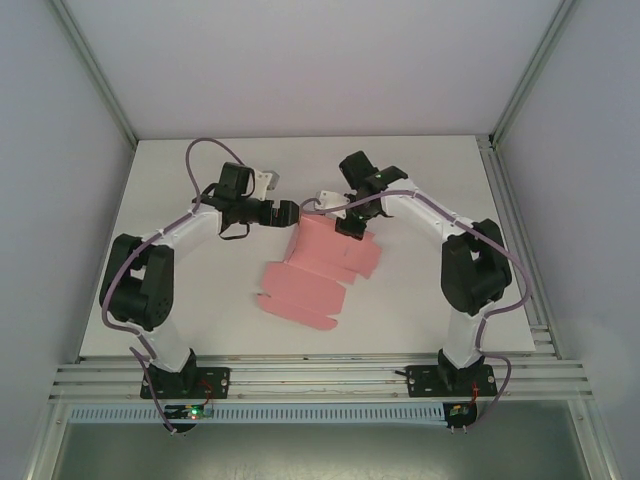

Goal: Assemble paper box

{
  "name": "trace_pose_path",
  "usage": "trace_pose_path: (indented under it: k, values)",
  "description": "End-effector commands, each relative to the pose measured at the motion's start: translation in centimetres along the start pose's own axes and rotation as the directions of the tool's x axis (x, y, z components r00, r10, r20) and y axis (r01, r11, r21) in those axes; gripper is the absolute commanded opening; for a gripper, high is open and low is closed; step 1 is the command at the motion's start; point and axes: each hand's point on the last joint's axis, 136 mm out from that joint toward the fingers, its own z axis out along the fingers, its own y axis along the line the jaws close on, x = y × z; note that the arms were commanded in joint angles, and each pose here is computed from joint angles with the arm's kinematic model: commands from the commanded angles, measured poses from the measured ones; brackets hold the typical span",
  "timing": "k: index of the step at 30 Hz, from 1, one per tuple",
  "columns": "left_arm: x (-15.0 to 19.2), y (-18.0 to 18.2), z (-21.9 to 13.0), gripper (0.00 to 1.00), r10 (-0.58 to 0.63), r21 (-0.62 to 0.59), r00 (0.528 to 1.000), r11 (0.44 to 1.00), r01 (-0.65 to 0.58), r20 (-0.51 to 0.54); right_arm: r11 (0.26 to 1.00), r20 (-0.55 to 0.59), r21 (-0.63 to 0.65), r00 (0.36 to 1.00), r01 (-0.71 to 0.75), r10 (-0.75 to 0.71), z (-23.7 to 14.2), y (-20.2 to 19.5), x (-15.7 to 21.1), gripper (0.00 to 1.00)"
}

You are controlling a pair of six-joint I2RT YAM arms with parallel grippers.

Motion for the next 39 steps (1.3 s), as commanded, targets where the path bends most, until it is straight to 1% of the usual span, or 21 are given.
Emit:
trace_pose_path:
  k: [1,4,6,9,12,14,16,18,21,23,26,29,32,35,39]
  values:
    - [-0.3,-1.1,0.3,1.0,0.063,-0.026,0.998,0.998,-0.063,-0.021,0.999,0.084,0.004,0.996,0.032,-0.032,-0.6,0.4,-3.2,0.0]
    - [-0.8,0.0,-0.7,1.0,0.063,-0.128,0.998,0.99,-0.065,-0.021,0.999,0.071,0.03,0.997,0.026,-0.028,-0.8,0.0,-3.0,0.0]
    - [-0.9,0.2,-1.2,1.0,0.069,-0.153,0.997,0.986,-0.072,-0.027,0.998,0.077,0.049,0.996,0.029,-0.032,-1.2,-0.1,-3.1,0.0]
    - [-0.7,-0.3,-0.9,1.0,0.065,-0.115,0.997,0.991,-0.068,-0.031,0.997,0.101,0.065,0.994,0.034,-0.041,-1.5,0.0,-3.6,0.0]
    - [-0.4,-1.0,0.2,1.0,0.036,-0.042,0.999,0.998,-0.037,-0.028,0.998,0.168,0.058,0.985,0.027,-0.037,-1.9,0.5,-5.1,0.0]
    - [-0.6,-0.9,0.7,1.0,0.008,-0.034,1.0,0.999,-0.008,-0.002,0.999,0.201,0.051,0.979,0.01,-0.02,-2.2,0.8,-6.0,0.0]
    - [-1.3,-0.4,0.8,1.0,-0.035,-0.058,0.999,0.998,0.037,0.039,0.998,0.226,0.048,0.974,-0.03,0.018,-2.6,1.0,-6.9,0.0]
    - [-2.1,0.1,0.7,1.0,-0.07,-0.091,0.994,0.993,0.077,0.079,0.996,0.233,0.055,0.971,-0.067,0.052,-2.8,1.3,-7.3,0.0]
    - [-3.0,1.2,0.1,1.0,-0.086,-0.16,0.989,0.982,0.104,0.12,0.994,0.22,0.079,0.974,-0.072,0.053,-2.6,2.1,-7.2,0.0]
    - [-3.1,2.6,-0.6,1.0,-0.091,-0.256,0.988,0.959,0.121,0.125,0.988,0.186,0.14,0.982,-0.061,0.034,-2.4,1.9,-6.3,0.0]
    - [-2.6,3.8,-1.7,1.0,-0.087,-0.35,0.99,0.929,0.12,0.108,0.948,0.12,0.311,0.992,-0.071,0.035,-2.2,-0.2,-4.7,0.0]
    - [-1.8,4.3,-2.8,1.0,-0.115,-0.378,0.987,0.914,0.149,0.109,0.877,0.076,0.471,0.995,-0.089,0.061,-2.5,-2.6,-3.6,0.0]
    - [-0.8,5.1,-3.9,1.0,-0.178,-0.405,0.978,0.89,0.208,0.111,0.813,0.044,0.579,0.998,-0.064,0.048,-2.8,-3.6,-3.3,0.0]
    - [0.5,5.8,-4.7,1.0,-0.213,-0.439,0.972,0.867,0.236,0.103,0.761,0.04,0.648,0.999,-0.038,0.016,-2.9,-3.7,-3.7,0.0]
    - [1.9,5.8,-6.0,1.0,-0.242,-0.449,0.965,0.854,0.262,0.103,0.74,0.033,0.672,0.999,-0.032,0.013,-2.1,-3.1,-3.2,0.0]
